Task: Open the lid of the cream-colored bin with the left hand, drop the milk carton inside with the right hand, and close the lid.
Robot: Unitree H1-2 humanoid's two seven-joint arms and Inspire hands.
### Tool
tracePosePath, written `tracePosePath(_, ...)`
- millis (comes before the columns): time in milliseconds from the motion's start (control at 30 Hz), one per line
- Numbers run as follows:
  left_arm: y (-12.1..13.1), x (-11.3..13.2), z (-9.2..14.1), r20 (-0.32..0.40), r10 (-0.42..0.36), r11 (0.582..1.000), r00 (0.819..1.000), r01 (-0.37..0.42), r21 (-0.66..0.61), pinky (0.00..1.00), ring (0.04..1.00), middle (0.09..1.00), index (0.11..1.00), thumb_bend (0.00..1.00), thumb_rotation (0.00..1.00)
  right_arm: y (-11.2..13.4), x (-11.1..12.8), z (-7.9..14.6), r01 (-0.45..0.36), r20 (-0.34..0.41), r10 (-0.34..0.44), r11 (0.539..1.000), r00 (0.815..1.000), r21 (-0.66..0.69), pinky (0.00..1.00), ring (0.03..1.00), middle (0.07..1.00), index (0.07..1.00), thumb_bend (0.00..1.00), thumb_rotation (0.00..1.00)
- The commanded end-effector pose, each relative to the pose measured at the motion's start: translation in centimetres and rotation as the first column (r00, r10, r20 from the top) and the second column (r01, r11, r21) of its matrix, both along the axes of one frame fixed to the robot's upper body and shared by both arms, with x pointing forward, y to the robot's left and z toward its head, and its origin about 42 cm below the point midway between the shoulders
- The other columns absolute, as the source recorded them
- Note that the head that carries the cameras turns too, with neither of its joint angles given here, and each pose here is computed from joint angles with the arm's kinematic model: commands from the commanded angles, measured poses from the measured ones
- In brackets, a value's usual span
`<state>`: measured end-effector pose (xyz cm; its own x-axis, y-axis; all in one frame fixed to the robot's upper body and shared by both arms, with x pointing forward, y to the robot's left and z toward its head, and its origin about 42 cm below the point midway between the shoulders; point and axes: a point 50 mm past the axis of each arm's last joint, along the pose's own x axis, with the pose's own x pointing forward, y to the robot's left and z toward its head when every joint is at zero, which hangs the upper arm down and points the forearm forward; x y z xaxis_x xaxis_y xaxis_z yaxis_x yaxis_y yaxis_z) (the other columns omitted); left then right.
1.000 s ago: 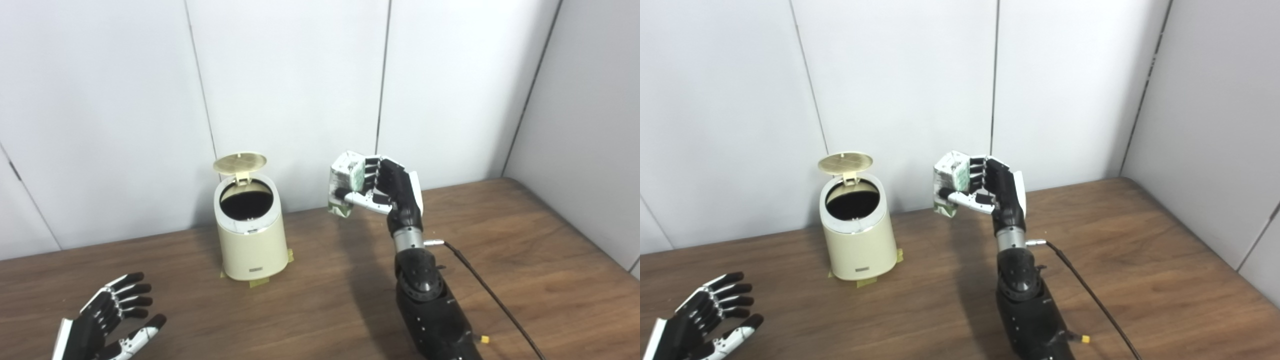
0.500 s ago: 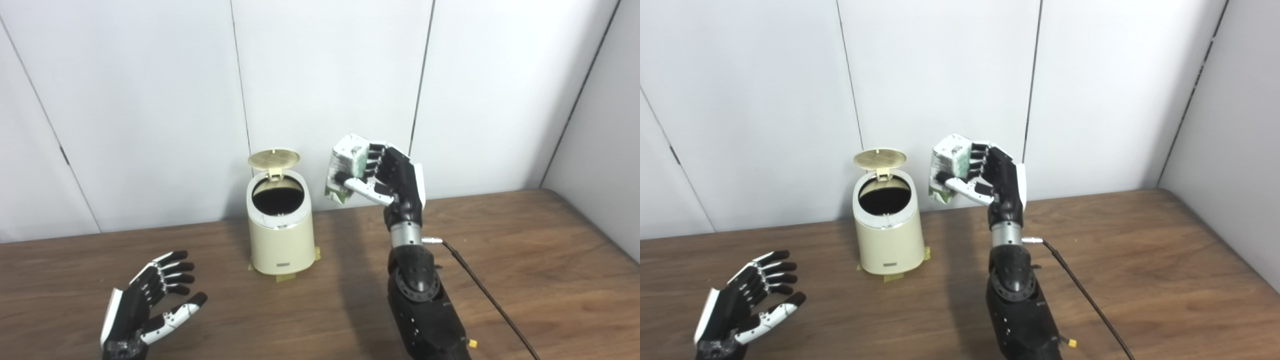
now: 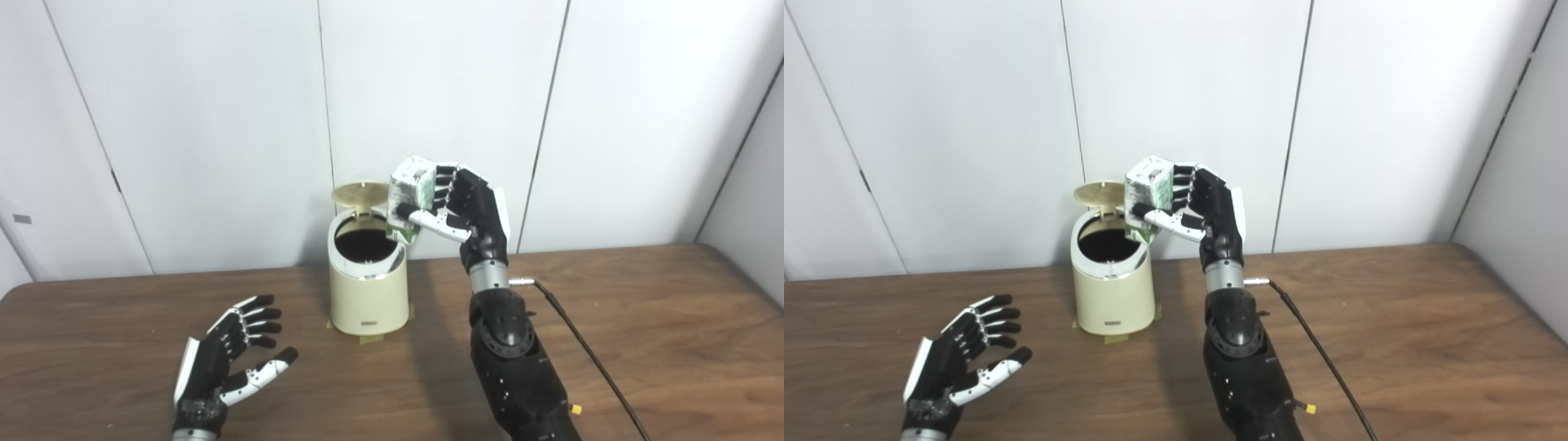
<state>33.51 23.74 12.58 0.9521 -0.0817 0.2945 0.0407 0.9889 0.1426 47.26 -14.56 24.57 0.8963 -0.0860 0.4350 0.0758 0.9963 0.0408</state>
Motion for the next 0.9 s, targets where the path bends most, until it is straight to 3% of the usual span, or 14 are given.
tracePosePath(0, -1.6, -1.0, -1.4, -0.015, -0.004, 1.0, 1.0, 0.003, -0.01, 0.57, 0.651, 0.702, 0.747, 0.72, 0.09, 1.1, 1.2, 4.9, -0.028, 0.13, 0.03, 0.999, 0.991, -0.018, 0.31, 0.406, 0.495, 0.513, 0.52, 0.0)
tracePosePath(433, -3.0, -1.1, -0.9, -0.011, 0.0, 1.0, 1.0, 0.0, -0.024, 0.57, 0.654, 0.708, 0.756, 0.73, 0.11, 2.3, 2.7, 4.9, -0.033, 0.091, 0.045, 0.991, 0.995, -0.131, 0.31, 0.402, 0.487, 0.536, 0.51, 0.0)
tracePosePath(633, -3.5, -1.1, -0.6, -0.012, 0.005, 1.0, 1.0, -0.005, -0.024, 0.56, 0.646, 0.701, 0.752, 0.73, 0.11, 3.0, 3.3, 4.7, -0.072, 0.098, 0.087, 0.987, 0.991, -0.146, 0.31, 0.402, 0.492, 0.523, 0.52, 0.0)
tracePosePath(867, -3.9, -0.9, -0.5, -0.001, 0.005, 1.0, 1.0, -0.005, -0.024, 0.55, 0.64, 0.7, 0.75, 0.73, 0.12, 3.3, 3.6, 4.3, -0.051, 0.094, 0.076, 0.969, 0.993, -0.244, 0.31, 0.407, 0.484, 0.519, 0.52, 0.0)
